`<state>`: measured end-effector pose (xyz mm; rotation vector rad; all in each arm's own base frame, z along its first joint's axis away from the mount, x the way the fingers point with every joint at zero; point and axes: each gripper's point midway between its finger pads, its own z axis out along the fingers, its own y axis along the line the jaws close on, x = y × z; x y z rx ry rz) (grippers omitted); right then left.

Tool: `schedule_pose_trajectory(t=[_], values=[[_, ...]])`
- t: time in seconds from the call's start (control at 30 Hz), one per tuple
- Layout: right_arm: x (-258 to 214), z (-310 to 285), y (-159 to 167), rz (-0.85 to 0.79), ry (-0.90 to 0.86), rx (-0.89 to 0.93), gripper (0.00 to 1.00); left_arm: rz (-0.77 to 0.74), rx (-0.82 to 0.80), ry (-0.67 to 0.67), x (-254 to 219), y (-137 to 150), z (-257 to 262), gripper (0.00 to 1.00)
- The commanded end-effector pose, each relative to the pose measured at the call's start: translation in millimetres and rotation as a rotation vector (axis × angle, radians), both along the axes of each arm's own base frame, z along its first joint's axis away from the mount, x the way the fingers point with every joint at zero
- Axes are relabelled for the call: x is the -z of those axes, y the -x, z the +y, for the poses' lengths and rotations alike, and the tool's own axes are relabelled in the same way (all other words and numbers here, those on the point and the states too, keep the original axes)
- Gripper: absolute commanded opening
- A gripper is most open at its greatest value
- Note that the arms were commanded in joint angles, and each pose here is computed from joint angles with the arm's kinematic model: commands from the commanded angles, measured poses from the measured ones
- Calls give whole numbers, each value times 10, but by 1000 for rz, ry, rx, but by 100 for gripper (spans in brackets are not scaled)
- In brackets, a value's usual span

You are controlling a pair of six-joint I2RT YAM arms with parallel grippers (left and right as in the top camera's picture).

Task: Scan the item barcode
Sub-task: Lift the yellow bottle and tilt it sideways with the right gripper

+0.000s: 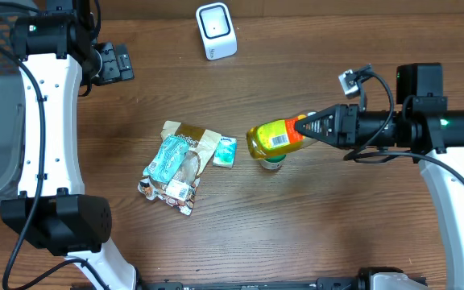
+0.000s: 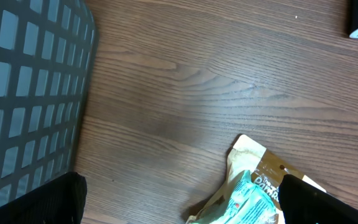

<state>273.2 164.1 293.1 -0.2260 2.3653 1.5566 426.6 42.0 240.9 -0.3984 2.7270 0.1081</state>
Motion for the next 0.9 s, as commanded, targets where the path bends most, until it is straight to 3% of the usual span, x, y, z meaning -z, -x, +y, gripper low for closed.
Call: schedule_pose_trajectory(t=[0.0,0.87], values=[[-253,151,137,-76,-61,-81,27,-31,-13,0,-108,5,18,99],[-230,317,254,-73,-50,-143,27,-31,-14,0,-108,5,18,99]])
